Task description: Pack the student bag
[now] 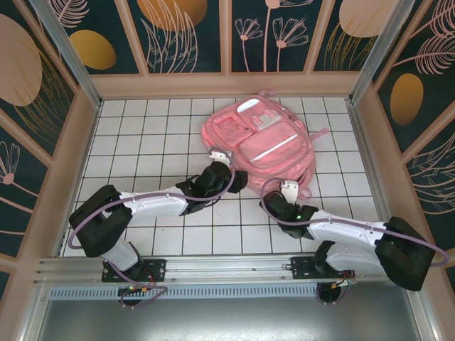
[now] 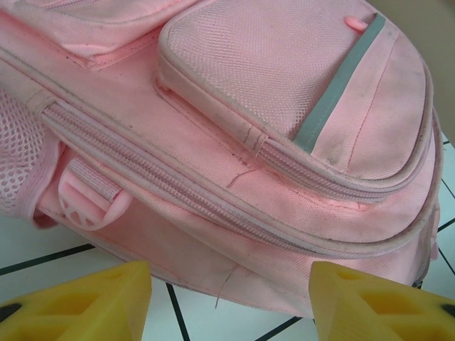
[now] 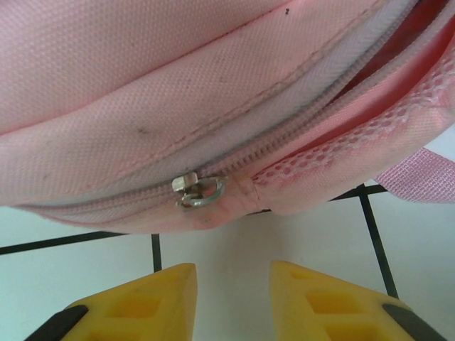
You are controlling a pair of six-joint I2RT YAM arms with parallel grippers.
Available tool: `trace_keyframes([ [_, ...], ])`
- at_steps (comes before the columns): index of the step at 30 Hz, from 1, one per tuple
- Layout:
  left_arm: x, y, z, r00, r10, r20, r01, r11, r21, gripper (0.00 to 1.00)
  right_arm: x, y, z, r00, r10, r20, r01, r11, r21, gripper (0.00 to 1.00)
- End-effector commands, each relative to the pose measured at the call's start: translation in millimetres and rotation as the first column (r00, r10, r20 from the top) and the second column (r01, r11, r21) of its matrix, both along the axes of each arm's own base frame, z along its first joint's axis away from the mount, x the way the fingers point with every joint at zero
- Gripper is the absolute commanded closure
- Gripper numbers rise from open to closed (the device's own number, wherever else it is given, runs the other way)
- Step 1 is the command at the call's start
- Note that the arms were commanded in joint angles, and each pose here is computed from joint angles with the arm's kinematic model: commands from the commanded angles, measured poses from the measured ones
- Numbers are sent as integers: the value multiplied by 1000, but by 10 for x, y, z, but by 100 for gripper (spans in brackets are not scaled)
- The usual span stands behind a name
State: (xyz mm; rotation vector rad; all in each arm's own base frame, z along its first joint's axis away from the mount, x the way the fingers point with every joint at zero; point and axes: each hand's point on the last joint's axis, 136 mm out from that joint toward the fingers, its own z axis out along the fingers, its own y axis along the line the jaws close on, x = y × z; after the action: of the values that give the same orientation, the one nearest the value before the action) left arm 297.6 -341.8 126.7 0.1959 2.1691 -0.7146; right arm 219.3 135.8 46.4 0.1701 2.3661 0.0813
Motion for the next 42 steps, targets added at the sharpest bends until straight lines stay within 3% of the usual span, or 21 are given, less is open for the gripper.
trace_keyframes([
  [1,-33,17,-11,1000,-2,-16,2,1000,-16,39,201,69,176,997,-28,77,27,1000,14,69],
  [6,-75,-55,-86,998,-30,-54,28,999,-38,39,313,97,217,995,-24,94,22,1000,17,69],
  [9,-134,-133,-161,992,-54,-110,45,995,-85,38,332,64,187,997,-31,77,30,999,11,92],
  [12,-240,-237,-304,976,-97,-194,69,987,-146,35,304,43,171,997,-32,65,32,999,11,99],
  [17,-343,-448,-474,942,-164,-294,81,959,-273,28,270,27,170,997,-36,62,34,999,30,100],
  [22,-220,-605,-499,943,-161,-292,73,954,-292,23,247,36,170,998,-33,59,30,998,49,100],
  [27,-89,-670,-539,952,-126,-278,44,958,-283,24,237,60,179,998,-27,59,23,998,64,100],
  [28,-61,-674,-538,955,-116,-273,36,959,-280,27,238,64,177,998,-27,57,23,998,66,100],
  [31,19,-631,-537,966,-72,-247,4,965,-263,59,236,67,180,998,-28,57,24,997,70,100],
  [33,92,-539,-541,973,-13,-229,-41,973,-229,92,235,68,181,998,-27,55,24,997,70,100],
  [34,122,-475,-553,974,20,-224,-68,976,-206,100,232,65,175,998,-27,53,23,998,67,100],
  [42,283,133,-485,961,203,-188,-228,966,-119,100,246,44,194,998,-32,55,29,998,57,100],
])
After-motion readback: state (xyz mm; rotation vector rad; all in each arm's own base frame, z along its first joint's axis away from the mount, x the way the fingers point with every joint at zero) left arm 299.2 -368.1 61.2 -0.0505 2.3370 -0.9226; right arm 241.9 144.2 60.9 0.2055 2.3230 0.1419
